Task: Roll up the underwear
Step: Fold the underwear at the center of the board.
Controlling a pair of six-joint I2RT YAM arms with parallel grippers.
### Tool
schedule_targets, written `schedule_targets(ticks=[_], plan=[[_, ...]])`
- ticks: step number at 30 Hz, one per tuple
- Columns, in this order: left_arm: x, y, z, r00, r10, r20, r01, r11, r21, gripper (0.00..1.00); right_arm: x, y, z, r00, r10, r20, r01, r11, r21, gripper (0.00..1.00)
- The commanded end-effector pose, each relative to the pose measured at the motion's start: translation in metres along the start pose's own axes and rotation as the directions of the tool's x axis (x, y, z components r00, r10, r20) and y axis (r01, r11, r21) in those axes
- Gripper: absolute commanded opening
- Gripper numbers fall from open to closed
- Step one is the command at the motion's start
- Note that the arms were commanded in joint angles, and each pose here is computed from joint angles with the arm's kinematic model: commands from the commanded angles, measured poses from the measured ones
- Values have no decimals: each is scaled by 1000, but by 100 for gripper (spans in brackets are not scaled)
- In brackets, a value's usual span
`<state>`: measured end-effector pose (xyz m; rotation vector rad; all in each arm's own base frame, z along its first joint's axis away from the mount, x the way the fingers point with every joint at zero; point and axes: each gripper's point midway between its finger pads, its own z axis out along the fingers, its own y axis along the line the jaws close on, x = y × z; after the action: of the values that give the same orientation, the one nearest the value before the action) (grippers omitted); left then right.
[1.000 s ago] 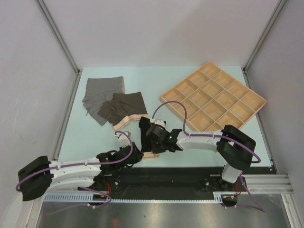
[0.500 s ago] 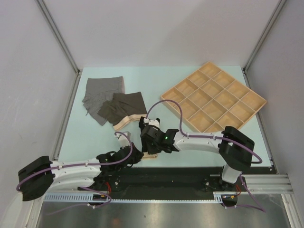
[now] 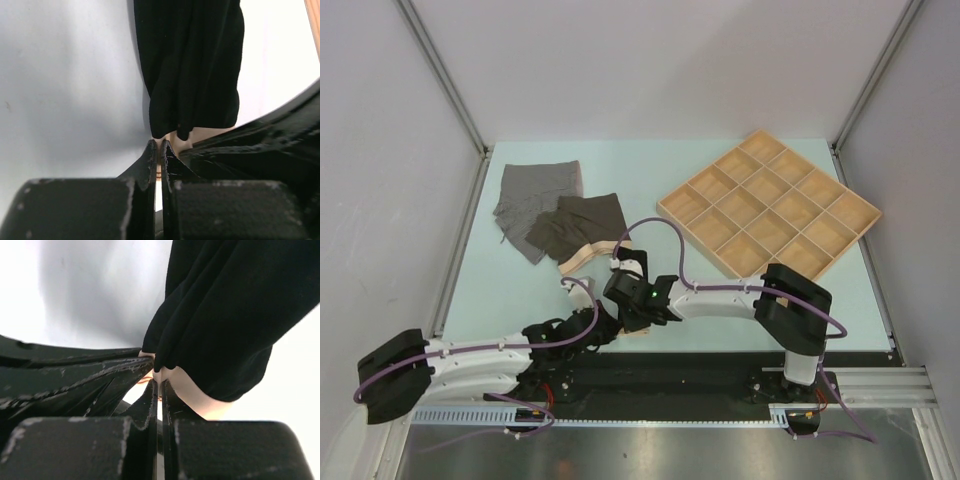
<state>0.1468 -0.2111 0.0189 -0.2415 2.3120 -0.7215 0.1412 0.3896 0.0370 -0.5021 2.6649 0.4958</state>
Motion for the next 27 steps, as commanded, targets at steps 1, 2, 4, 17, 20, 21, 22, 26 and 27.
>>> schedule_targets(ticks=[1, 2, 4, 17, 20, 21, 22, 26, 27], plan=[[-4, 4, 0, 1000, -3, 20, 3, 1000, -9, 0, -7, 18, 2, 1000, -14, 9, 14, 998, -62, 0], [-5, 3, -1, 1000, -5, 22, 5, 1000, -8, 0, -4, 18, 3, 1000, -14, -5, 13, 997, -74, 0], [-5, 3, -1, 1000, -6, 22, 6, 1000, -9, 0, -3, 22, 6, 1000, -13, -6, 12, 995, -100, 0], [-14, 9, -8, 998, -27, 65, 28, 1000, -14, 1, 2, 7, 6, 999, 42, -4, -42, 978, -205, 53], [-18, 0, -10, 996, -36, 80, 32, 999, 42, 4, 2, 3, 6, 997, 78, -8, -78, 965, -250, 56], [-17, 0, -10, 996, -34, 78, 30, 998, 51, 7, -2, 6, 6, 996, 94, 1, -90, 957, -275, 57], [-16, -2, -11, 996, -40, 78, 34, 997, 76, 8, 0, 6, 5, 995, 98, -6, -96, 953, -289, 58], [-18, -3, -13, 995, -46, 92, 37, 994, 100, 8, -8, 16, 2, 994, 108, 5, -100, 933, -345, 60], [-19, -3, -13, 994, -46, 95, 37, 994, 98, 8, -10, 18, 0, 994, 109, 11, -98, 929, -356, 62]])
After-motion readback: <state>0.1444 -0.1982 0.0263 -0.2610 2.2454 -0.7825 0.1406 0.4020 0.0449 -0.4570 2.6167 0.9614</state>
